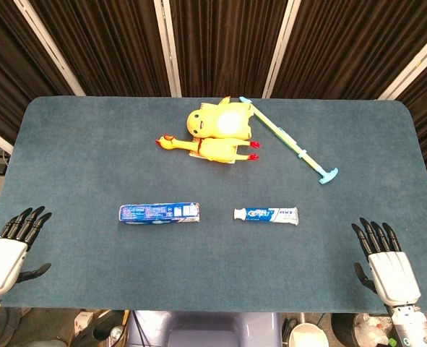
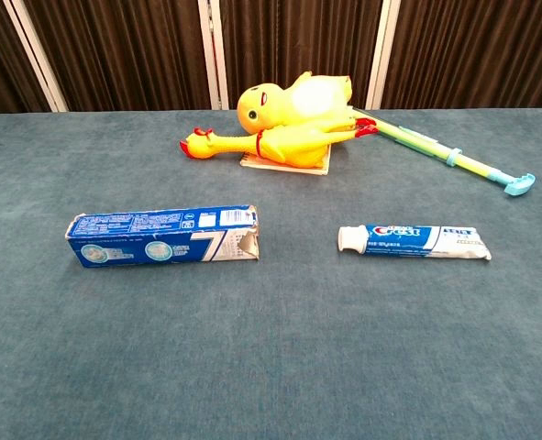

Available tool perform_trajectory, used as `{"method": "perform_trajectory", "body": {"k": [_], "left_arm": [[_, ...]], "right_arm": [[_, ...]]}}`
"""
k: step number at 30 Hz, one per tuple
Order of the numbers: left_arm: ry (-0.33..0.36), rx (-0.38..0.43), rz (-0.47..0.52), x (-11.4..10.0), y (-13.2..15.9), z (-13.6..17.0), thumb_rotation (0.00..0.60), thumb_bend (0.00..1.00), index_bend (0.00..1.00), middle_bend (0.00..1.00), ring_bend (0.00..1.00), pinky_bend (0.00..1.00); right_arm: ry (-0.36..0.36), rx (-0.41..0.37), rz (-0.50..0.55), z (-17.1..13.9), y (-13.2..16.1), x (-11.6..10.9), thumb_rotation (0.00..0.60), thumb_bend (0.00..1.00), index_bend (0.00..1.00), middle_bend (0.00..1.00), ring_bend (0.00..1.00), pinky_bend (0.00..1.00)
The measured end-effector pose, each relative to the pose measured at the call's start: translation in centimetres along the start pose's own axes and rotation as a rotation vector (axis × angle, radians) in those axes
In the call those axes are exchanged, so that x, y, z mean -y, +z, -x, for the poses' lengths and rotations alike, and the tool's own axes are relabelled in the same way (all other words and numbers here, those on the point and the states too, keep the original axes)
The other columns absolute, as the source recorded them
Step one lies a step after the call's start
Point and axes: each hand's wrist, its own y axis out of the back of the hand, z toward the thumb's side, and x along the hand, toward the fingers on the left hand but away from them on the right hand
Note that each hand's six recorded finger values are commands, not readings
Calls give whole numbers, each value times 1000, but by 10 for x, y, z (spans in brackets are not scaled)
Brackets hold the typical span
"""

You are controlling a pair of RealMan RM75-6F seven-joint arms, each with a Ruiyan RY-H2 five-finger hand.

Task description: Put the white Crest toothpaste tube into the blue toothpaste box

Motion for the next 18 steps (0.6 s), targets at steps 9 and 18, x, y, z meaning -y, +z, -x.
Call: {"method": "perform_trajectory", "body": {"k": [9, 18], "left_arm": [[-6, 3, -2, 0, 1, 0, 600, 33, 34, 3, 10, 118], [-51, -26, 11, 7, -1, -7, 600, 33, 34, 7, 11, 120]], "right_arm": [[14, 3, 9, -1, 0, 1, 600, 407, 0, 0, 0, 0], [22, -2, 20, -1, 2, 2, 600, 407, 0, 0, 0, 0]]}}
